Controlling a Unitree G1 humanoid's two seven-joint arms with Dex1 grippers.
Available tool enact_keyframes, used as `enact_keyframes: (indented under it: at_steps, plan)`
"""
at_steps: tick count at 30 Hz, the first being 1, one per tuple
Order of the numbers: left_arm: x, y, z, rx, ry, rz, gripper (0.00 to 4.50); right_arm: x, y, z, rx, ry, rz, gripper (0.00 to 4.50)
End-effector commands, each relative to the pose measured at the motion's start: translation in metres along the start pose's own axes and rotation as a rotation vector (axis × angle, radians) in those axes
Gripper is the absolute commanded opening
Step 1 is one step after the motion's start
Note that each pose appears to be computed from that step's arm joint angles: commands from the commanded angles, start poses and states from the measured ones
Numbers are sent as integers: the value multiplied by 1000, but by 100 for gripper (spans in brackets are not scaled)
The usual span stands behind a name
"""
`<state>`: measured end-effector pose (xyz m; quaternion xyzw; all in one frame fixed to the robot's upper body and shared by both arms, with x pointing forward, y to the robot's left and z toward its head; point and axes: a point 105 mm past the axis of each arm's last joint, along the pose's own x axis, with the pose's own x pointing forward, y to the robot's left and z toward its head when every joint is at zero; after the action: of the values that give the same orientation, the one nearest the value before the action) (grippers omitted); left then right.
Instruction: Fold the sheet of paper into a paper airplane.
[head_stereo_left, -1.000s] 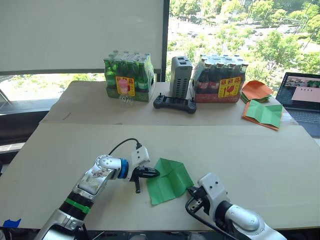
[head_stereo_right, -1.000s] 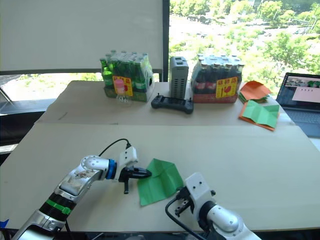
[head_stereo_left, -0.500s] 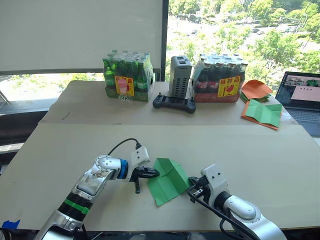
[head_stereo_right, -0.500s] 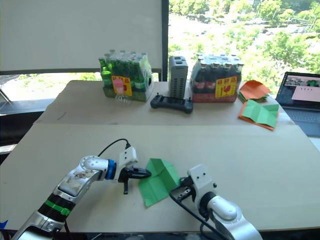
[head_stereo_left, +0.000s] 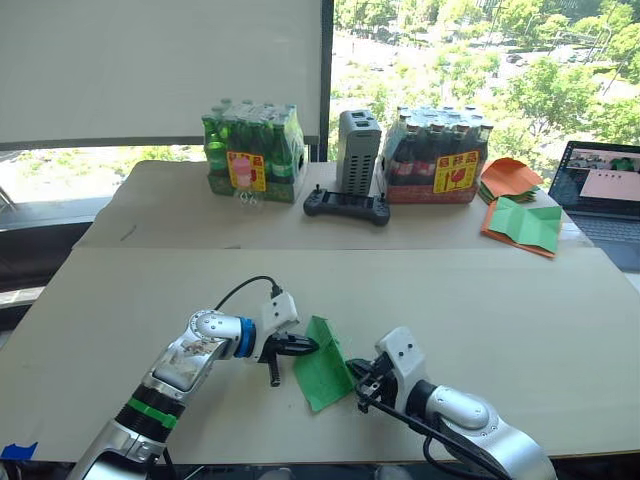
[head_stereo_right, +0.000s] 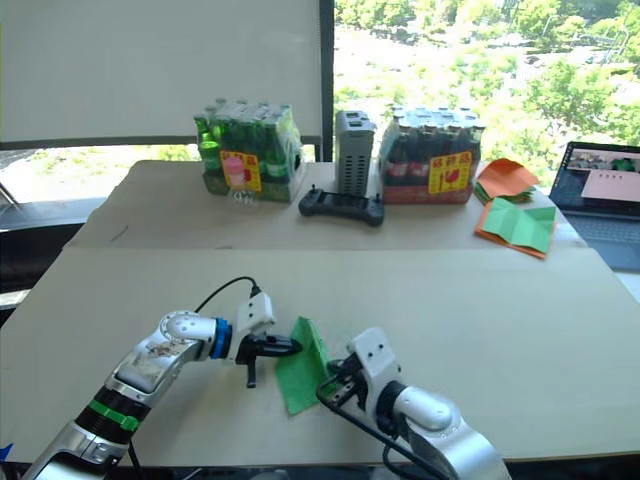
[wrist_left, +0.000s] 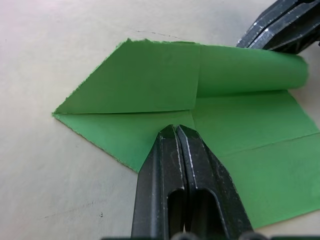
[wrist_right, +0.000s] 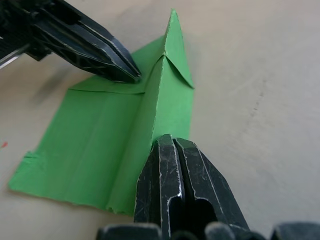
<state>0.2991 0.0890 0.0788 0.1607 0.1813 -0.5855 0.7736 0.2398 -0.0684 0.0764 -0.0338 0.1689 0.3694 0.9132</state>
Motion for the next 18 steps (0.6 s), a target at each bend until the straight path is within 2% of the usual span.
enact_keyframes:
  at_steps: [1, 7, 11, 14, 18]
  plan:
    - [-1, 0, -5, -11, 20, 13, 6, -9, 4, 23, 3, -90, 36, 0]
    - [-1, -1, -6, -13, 20, 11, 6, -21, 11, 30, 6, -106, 101, 0]
    - [0, -1, -6, -14, 22, 10, 6, -26, -7, 21, -10, -61, 37, 0]
    - [-1, -1, -6, -15, 23, 10, 6, -34, -10, 17, -12, -45, 40, 0]
    - [-1, -1, -6, -14, 24, 9, 6, -51, 4, 19, 13, -50, 139, 0]
